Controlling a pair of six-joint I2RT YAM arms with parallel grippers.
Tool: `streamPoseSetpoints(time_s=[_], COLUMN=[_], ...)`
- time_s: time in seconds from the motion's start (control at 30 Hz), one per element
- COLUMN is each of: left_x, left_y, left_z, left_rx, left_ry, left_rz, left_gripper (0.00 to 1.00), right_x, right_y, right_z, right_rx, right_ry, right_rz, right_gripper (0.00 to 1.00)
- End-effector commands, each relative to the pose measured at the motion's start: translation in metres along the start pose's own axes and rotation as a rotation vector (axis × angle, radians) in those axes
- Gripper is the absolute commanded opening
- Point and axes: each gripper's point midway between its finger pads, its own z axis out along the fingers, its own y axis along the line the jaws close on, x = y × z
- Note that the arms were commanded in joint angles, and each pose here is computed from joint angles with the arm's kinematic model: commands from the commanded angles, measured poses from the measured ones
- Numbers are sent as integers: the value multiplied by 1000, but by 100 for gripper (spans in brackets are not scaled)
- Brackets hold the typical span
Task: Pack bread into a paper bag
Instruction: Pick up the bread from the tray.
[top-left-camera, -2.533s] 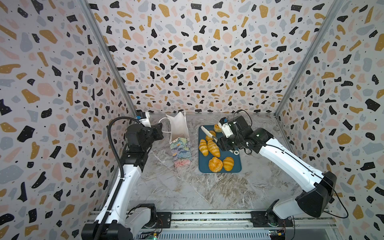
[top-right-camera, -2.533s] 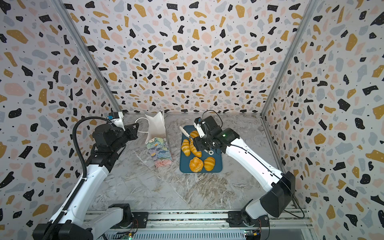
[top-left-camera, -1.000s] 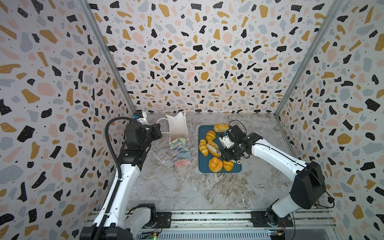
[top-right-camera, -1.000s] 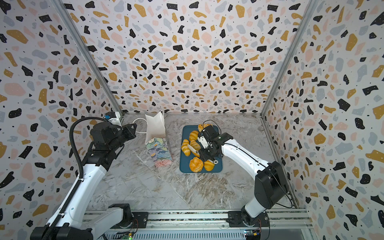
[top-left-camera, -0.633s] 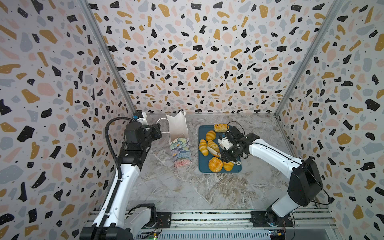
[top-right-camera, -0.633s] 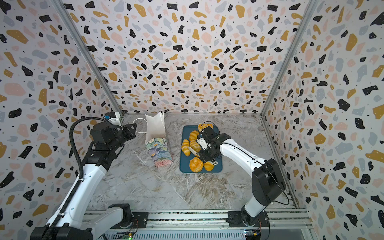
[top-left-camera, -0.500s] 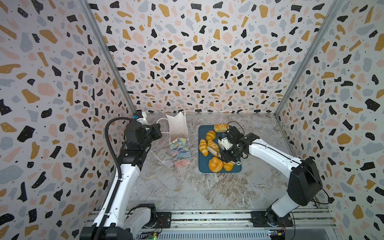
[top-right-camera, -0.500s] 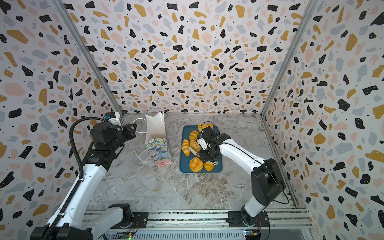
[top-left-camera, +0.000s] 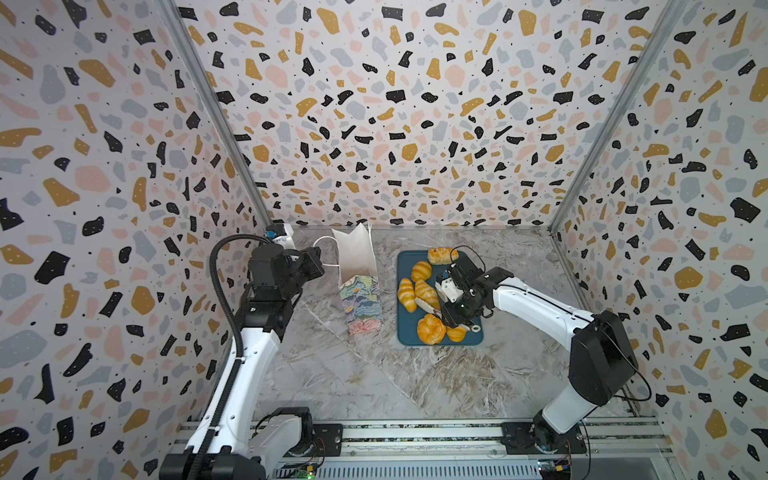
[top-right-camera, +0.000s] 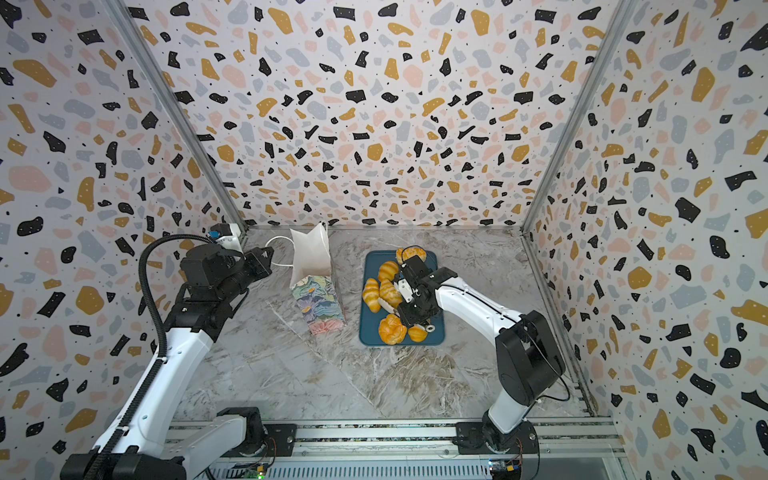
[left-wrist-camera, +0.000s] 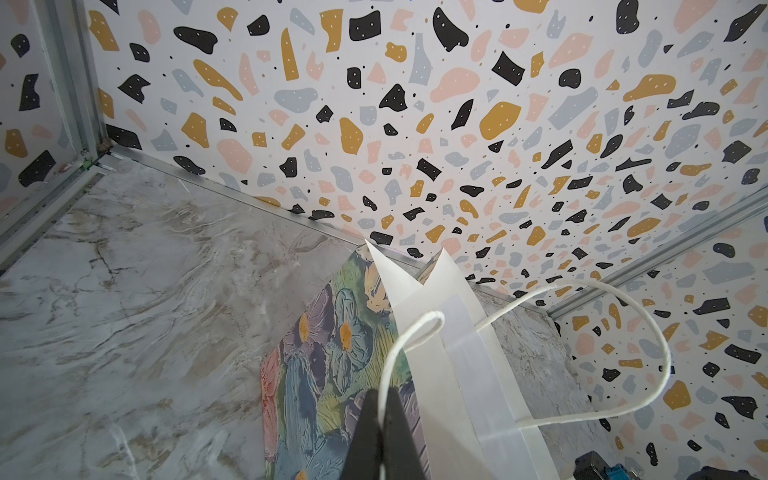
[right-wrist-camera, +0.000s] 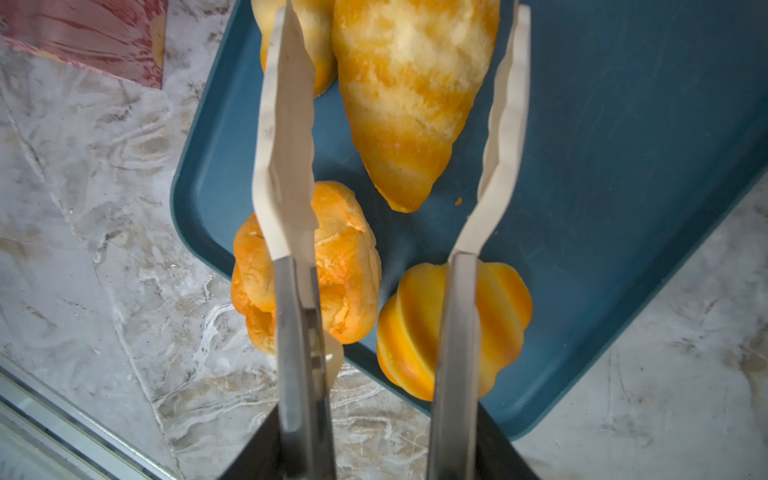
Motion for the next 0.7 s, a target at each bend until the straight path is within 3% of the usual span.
streamPoseSetpoints(time_s=[0.0,0.47,0.67], left_x=[-6,-6,-6], left_y=[-4,-7,-7], left_z=[-6,-5,-6], left_rx=[13,30,30], left_ry=[-22,-26,-26], left_rz=[3,-8,-10], left_gripper=[0,0,0], right_x=[-6,-7,-8], right_y=[-1,1,3], right_z=[-3,4,0], right_rx=[-11,-47,-51], right_ry=[-24,-12,-19], right_rz=[16,21,19], right_gripper=[54,49,42])
